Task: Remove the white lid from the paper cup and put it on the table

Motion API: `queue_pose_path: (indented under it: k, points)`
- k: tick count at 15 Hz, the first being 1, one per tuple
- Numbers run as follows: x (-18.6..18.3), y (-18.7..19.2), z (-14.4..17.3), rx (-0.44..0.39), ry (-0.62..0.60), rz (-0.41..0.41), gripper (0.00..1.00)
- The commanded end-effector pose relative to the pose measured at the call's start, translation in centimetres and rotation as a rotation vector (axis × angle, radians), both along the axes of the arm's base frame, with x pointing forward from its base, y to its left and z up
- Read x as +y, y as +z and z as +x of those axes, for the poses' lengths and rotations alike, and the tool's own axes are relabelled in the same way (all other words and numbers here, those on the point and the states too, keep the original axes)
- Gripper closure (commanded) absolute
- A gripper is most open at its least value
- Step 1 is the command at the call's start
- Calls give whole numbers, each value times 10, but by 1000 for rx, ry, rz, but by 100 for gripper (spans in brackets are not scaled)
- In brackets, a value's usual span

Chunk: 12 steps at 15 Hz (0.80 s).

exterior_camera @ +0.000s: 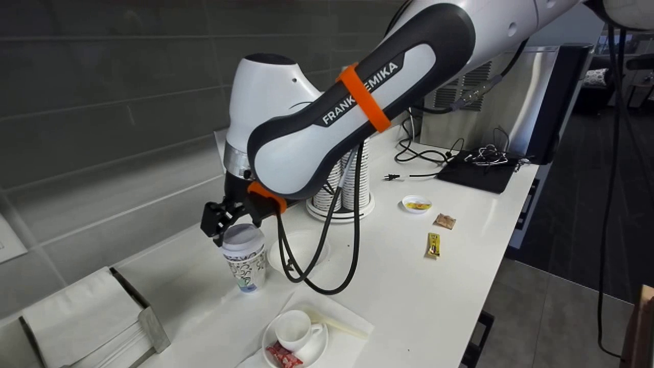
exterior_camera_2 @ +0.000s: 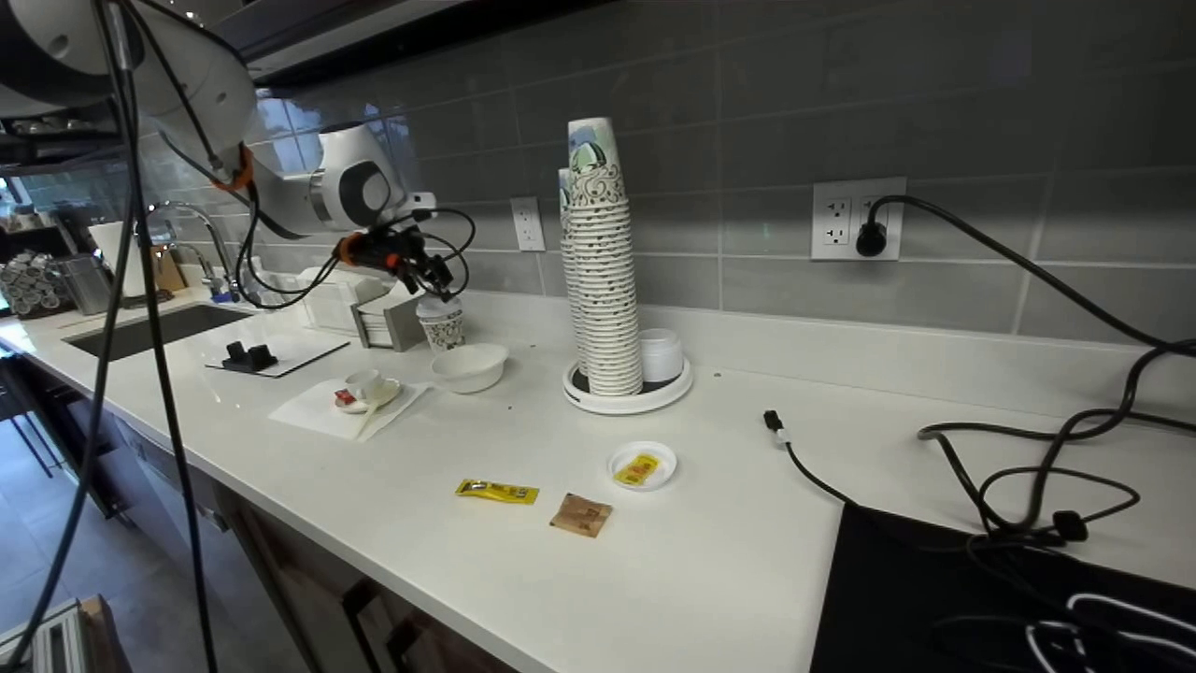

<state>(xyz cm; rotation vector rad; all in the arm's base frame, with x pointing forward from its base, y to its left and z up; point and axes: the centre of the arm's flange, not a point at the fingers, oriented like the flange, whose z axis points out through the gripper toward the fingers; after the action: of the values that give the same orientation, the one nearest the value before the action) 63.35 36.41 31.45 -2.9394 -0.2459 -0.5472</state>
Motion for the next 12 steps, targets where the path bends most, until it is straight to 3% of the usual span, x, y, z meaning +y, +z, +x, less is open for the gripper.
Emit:
queue_pose_path:
  k: [1, 9, 12]
  points:
    - [24, -5, 14, 10, -83, -56, 0]
    - [41, -5, 16, 25, -181, -159, 0]
    - [49, 1, 14, -7, -207, -190, 0]
